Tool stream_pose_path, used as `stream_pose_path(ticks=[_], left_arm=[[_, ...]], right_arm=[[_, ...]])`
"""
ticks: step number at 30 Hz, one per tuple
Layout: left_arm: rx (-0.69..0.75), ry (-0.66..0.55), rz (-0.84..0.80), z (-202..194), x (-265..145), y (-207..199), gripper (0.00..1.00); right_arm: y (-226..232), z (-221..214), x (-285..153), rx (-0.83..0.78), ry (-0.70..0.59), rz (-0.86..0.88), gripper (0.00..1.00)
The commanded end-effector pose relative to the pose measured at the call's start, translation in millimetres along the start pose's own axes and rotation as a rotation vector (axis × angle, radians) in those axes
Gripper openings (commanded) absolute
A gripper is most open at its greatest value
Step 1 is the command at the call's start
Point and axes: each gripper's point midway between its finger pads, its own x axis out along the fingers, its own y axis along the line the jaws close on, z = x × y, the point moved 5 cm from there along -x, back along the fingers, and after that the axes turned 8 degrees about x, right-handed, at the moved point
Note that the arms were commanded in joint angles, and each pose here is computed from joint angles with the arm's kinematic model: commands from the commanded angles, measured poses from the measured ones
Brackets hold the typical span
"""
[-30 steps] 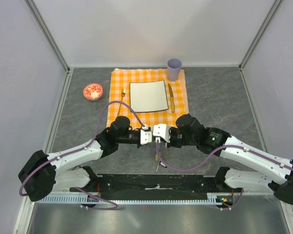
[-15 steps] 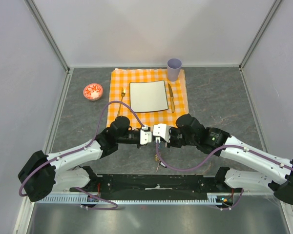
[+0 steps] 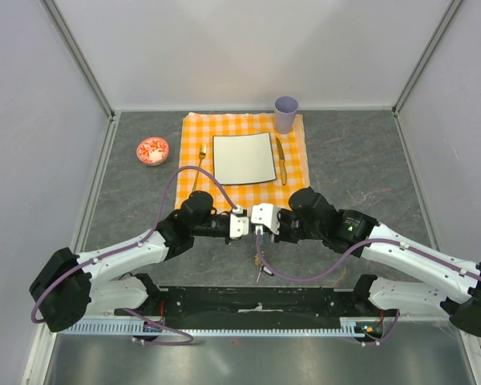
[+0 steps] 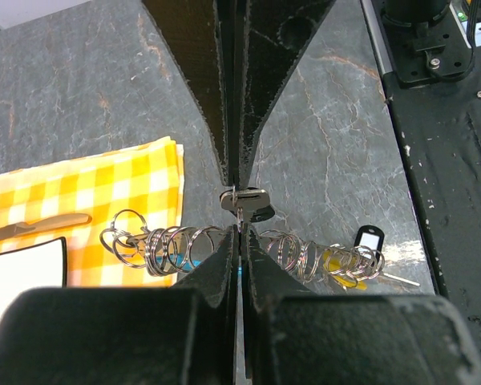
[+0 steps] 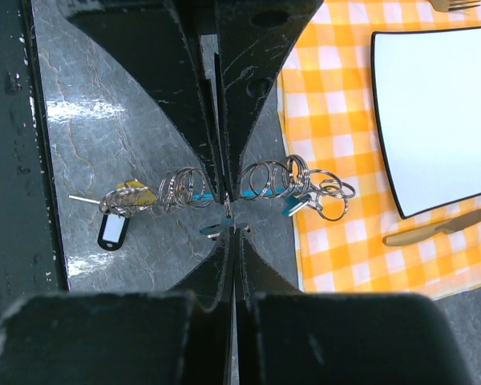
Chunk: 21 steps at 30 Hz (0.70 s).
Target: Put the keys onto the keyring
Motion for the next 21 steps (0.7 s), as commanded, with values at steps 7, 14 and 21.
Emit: stream_pose_path(ticks=[7,14,21], left_arm=[[0.098,-0.1,0.02,27.9,0.7,12.9,0.02],[0.091,-0.072,0.054,23.6,0.4,17.5,0.02],[0.089,-0.067,0.056,23.4,0.7,17.9,0.02]], right_arm=[[0.9,10.1,-1.4,0.007,-0.052,0.007,0.0],[-0.5,9.7,-3.3,0.006,-0.051,-0.008,0.0],[-0.4,10.2,-4.0,0.006,-0.053,-0.007,0.0]])
